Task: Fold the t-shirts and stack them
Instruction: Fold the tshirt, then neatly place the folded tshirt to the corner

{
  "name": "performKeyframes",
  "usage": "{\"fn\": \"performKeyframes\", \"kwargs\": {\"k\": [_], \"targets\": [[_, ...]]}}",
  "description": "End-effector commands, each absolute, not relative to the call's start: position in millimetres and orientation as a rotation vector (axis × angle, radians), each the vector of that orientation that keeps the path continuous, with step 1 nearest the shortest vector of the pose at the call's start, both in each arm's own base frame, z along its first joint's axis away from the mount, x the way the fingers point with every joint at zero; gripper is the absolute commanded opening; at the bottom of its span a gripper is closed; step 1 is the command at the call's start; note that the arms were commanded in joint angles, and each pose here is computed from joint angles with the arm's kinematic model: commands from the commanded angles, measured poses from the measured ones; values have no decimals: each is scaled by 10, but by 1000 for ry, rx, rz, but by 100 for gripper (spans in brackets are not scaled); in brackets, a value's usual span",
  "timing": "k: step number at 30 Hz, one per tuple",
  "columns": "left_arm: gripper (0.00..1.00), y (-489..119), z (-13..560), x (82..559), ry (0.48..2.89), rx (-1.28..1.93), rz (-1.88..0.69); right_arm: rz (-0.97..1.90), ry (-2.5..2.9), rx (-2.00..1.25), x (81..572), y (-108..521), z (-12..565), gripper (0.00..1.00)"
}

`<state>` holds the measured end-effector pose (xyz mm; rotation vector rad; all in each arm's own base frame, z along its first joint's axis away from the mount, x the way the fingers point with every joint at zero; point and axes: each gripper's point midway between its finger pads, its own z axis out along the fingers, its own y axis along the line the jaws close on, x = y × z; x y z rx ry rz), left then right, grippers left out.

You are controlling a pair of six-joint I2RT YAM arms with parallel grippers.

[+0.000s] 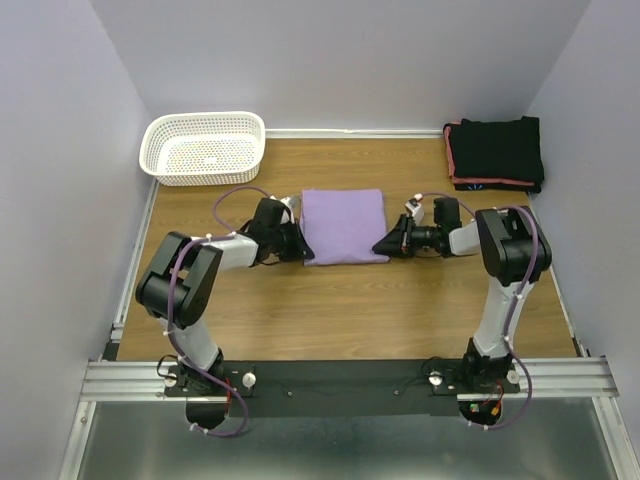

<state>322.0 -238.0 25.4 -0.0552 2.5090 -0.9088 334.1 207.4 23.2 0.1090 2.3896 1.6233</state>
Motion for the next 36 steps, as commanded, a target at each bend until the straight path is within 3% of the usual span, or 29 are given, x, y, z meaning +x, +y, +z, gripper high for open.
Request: {"fn": "performKeyframes", "kwargs": {"k": [1, 5, 10, 15, 21, 27, 32, 36], "targets": [[11, -2210, 91, 3142, 2576, -140, -876, 1554, 2437, 177, 3234, 1899, -29, 33], [12, -2144, 318, 3195, 2525, -136, -839, 1519, 2361, 97, 3349, 1909, 350, 33], [34, -2017, 815, 3289, 2407, -111, -757, 1521, 2294, -30, 3373, 2126, 881, 34], [60, -1625, 1496, 3384, 2220, -114, -545, 1598, 2210, -209, 3231, 2772, 1298, 34], [80, -980, 1932, 3363, 2056, -210, -226, 1645, 2272, -206, 3167, 3288, 1049, 34], [81, -587, 2058, 3171, 1896, -310, -106, 1630, 2381, -98, 3183, 3384, 484, 34], [82, -615, 2013, 3203, 1893, -290, -115, 1606, 2485, -33, 3118, 3345, -28, 34], [82, -738, 1963, 3245, 1928, -217, -149, 1611, 2425, -74, 3139, 3339, 216, 34]]}}
